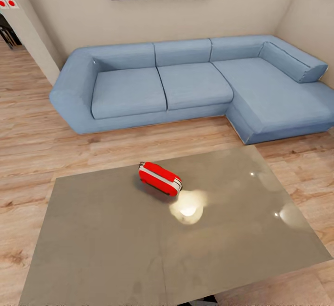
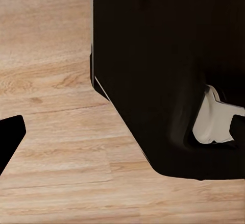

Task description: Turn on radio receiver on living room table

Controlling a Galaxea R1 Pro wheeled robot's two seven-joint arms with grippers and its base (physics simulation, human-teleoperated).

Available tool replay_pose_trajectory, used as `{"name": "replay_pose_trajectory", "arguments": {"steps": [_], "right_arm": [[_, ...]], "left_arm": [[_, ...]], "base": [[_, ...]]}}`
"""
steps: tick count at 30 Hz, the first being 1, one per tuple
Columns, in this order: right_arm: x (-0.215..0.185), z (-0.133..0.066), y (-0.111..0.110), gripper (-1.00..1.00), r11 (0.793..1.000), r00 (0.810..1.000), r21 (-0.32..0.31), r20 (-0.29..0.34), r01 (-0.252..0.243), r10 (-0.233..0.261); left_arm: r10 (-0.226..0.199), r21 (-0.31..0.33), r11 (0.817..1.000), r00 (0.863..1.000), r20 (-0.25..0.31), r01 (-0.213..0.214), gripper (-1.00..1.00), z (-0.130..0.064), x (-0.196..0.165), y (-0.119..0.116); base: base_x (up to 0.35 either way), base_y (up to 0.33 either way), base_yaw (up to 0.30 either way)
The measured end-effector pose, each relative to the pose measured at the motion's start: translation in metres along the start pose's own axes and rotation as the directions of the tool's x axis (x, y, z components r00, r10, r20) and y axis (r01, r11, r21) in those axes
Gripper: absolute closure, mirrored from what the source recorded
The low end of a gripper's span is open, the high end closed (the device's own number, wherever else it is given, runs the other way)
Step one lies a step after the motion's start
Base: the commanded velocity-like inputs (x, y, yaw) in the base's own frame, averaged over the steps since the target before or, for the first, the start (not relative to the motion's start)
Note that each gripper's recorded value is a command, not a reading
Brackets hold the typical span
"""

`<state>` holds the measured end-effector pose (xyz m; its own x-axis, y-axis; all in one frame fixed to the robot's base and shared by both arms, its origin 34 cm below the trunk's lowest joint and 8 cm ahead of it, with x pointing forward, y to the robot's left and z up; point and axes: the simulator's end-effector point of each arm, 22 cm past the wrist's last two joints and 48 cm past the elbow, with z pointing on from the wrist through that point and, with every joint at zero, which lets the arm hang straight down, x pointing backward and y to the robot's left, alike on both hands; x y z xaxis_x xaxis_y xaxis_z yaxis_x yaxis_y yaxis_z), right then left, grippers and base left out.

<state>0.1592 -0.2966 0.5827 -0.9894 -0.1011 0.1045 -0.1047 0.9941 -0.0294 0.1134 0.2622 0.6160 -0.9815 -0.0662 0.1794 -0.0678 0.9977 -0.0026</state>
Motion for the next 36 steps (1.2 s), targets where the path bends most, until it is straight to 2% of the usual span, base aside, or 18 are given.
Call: {"name": "replay_pose_trajectory", "arguments": {"steps": [36], "right_arm": [[0.025, 0.005, 0.001, -1.00, 1.000, 0.998, -0.001, -0.062, 0.003, -0.003]], "left_arm": [[-0.001, -0.005, 1.000, 0.998, -0.056, 0.001, -1.00, 0.004, 0.021, 0.002]], "base": [[0.000, 0.000, 0.000]]}}
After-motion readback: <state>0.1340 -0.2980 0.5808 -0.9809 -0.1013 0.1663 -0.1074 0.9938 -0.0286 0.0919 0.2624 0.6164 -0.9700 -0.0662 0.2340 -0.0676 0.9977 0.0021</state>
